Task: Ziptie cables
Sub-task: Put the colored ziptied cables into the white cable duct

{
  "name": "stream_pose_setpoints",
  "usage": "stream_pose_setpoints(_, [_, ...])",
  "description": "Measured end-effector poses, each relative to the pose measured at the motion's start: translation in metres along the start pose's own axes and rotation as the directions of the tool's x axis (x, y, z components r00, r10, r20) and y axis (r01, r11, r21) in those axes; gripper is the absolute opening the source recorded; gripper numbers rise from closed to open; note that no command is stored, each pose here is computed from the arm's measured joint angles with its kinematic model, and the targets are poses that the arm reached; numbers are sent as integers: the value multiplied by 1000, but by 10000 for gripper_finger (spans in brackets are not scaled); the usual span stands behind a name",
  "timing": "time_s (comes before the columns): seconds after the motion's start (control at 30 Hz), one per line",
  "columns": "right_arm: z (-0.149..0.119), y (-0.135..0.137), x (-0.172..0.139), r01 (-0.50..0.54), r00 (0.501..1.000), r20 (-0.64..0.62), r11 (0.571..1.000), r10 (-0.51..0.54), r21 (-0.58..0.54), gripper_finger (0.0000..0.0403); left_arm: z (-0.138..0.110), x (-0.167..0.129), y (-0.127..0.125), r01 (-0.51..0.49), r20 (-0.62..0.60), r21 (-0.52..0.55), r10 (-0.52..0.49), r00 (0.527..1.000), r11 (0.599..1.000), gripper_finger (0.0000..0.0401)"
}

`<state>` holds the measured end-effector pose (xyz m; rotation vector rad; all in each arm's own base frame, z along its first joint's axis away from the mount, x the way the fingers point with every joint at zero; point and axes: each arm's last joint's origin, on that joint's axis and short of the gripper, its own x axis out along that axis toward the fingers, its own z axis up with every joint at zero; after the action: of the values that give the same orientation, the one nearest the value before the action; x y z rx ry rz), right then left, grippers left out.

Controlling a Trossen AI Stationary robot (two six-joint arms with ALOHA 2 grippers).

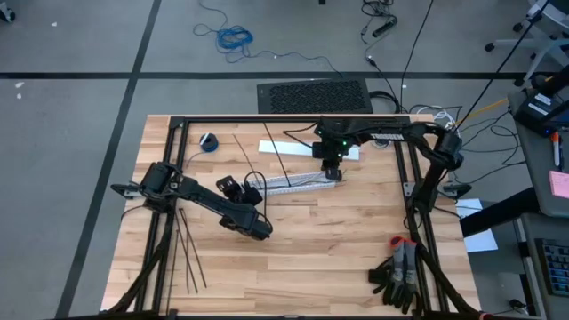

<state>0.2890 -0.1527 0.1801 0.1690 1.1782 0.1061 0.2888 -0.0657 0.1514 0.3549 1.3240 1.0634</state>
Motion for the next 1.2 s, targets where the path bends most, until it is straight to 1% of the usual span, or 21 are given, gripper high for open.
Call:
stream_pose_setpoints(0.1, [1,11,-15,-61,997,39,998,62,-13,0,0,0,0,0,0,-3,0,1000,1000,154])
stream_pose_setpoints(0.2, [0,25,-30,-150,987,61,989,151,-19,0,1,0,-1,6,4,-10,-6,1000,1000,154])
stream_pose_setpoints(0.27, [0,34,-39,-138,988,68,989,141,-44,0,1,0,-2,12,8,-17,-12,1000,1000,154])
stream_pose_setpoints(0.33, [3,37,-46,-64,992,104,996,70,-57,0,1,0,-2,14,14,-22,-13,1000,1000,154])
stream_pose_setpoints(0.4, [9,37,-50,58,989,138,997,-52,-42,0,2,0,-2,10,21,-23,-9,1000,1000,154])
stream_pose_setpoints(0.47, [10,32,-51,185,976,123,982,-182,-18,0,2,0,-2,11,23,-26,-11,1000,1000,154])
stream_pose_setpoints(0.5, [9,29,-51,228,968,108,974,-226,-10,0,2,0,-2,12,24,-28,-12,1000,1000,154])
stream_pose_setpoints(0.57, [7,22,-49,253,964,93,968,-250,-11,0,2,0,-2,13,24,-30,-13,1000,999,154])
stream_pose_setpoints(0.8, [-1,-6,-33,241,970,29,971,-240,-11,0,3,0,-4,26,33,-44,-25,999,999,154])
stream_pose_setpoints(0.9, [-5,-15,-22,166,986,16,986,-166,-13,0,3,0,-4,26,33,-44,-25,999,999,154])
stream_pose_setpoints(0.97, [-8,-20,-14,136,991,2,991,-136,-3,0,3,0,-4,26,33,-44,-25,999,999,154])
stream_pose_setpoints(1.2, [-20,-23,7,57,989,-137,997,-50,45,0,3,0,-4,26,32,-44,-25,999,999,154])
